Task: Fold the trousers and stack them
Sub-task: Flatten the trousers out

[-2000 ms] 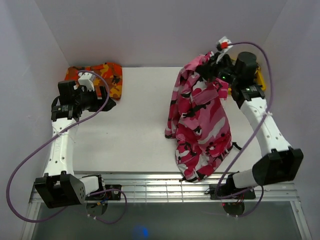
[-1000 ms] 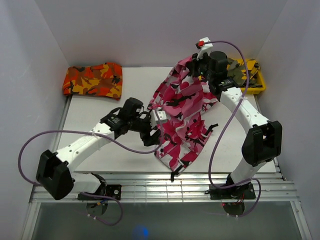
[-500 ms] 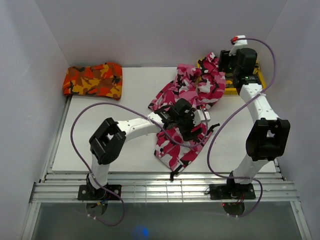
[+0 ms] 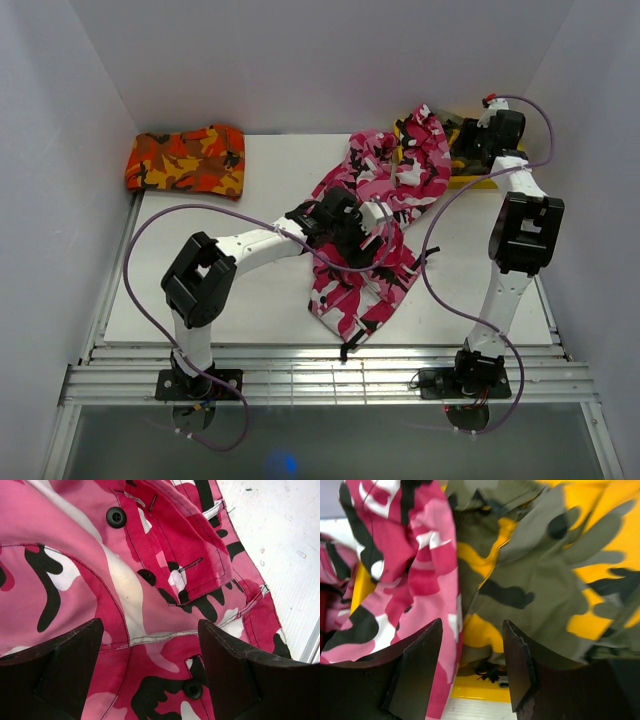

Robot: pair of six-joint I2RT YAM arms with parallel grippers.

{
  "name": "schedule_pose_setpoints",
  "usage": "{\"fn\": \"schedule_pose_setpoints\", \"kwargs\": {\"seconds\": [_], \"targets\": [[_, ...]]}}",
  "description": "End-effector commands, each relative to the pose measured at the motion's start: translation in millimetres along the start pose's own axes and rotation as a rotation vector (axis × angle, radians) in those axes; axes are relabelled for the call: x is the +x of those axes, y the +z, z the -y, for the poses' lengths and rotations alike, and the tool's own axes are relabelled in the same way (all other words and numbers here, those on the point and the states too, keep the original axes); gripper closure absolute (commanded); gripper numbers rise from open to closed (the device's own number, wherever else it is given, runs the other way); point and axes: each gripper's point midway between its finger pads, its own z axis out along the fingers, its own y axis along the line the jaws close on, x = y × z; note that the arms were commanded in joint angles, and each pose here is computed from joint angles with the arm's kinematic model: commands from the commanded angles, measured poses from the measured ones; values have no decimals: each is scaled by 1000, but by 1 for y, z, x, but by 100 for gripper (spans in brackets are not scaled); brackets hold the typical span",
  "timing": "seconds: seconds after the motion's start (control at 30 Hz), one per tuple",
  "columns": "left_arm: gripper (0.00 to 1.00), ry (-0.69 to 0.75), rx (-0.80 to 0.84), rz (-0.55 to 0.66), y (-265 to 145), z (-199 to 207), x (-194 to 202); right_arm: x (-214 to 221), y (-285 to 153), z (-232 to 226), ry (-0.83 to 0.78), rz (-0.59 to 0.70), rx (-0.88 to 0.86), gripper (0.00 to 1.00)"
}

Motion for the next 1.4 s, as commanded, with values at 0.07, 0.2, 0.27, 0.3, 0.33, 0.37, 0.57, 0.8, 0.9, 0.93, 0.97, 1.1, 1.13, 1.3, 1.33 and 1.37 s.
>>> {"fn": "schedule_pose_setpoints", "kwargs": {"seconds": [0.07, 0.2, 0.27, 0.3, 0.33, 0.37, 0.57, 0.8, 0.9, 0.93, 0.97, 1.1, 1.13, 1.3, 1.33, 1.37], "targets": [[12, -6, 7, 59, -20, 9, -20, -19, 8, -26, 21, 51, -130, 44], [11, -5, -9, 57, -22, 7, -22, -5, 21, -27, 23, 34, -146, 48], [11, -6, -14, 53, -22, 5, -21, 1, 26, -29, 26, 25, -161, 51], [10, -7, -16, 50, -22, 5, -21, 0, 28, -31, 25, 30, -165, 52], [10, -7, -20, 45, -21, 4, -19, 6, 32, -33, 29, 19, -166, 52], [11, -10, -30, 38, -19, 2, -18, 6, 33, -33, 28, 19, -166, 54], [10, -46, -40, 19, -19, -4, -15, 5, 35, -48, 40, 15, -233, 78], [12, -146, -29, 49, -34, -19, -19, -69, -26, -91, 102, 115, -415, 92], [13, -123, -25, 49, -38, -16, -12, -122, -77, -119, 128, 185, -512, 92], [12, -123, -49, 49, -40, -20, -11, -142, -101, -132, 116, 217, -546, 92], [12, -128, -56, 40, -41, -21, -6, -150, -116, -142, 109, 225, -585, 92], [11, -149, -98, -1, -42, -30, 12, -174, -175, -171, 104, 251, -637, 92], [11, -158, -103, -24, -41, -31, 18, -187, -203, -178, 80, 293, -642, 92], [10, -175, -69, -182, -40, -17, 74, -192, -281, -189, -9, 368, -598, 92], [11, -168, -65, -206, -41, -16, 81, -189, -291, -190, -20, 370, -584, 92], [12, -179, -65, -254, -42, -14, 96, -187, -299, -188, -33, 384, -558, 92]]}}
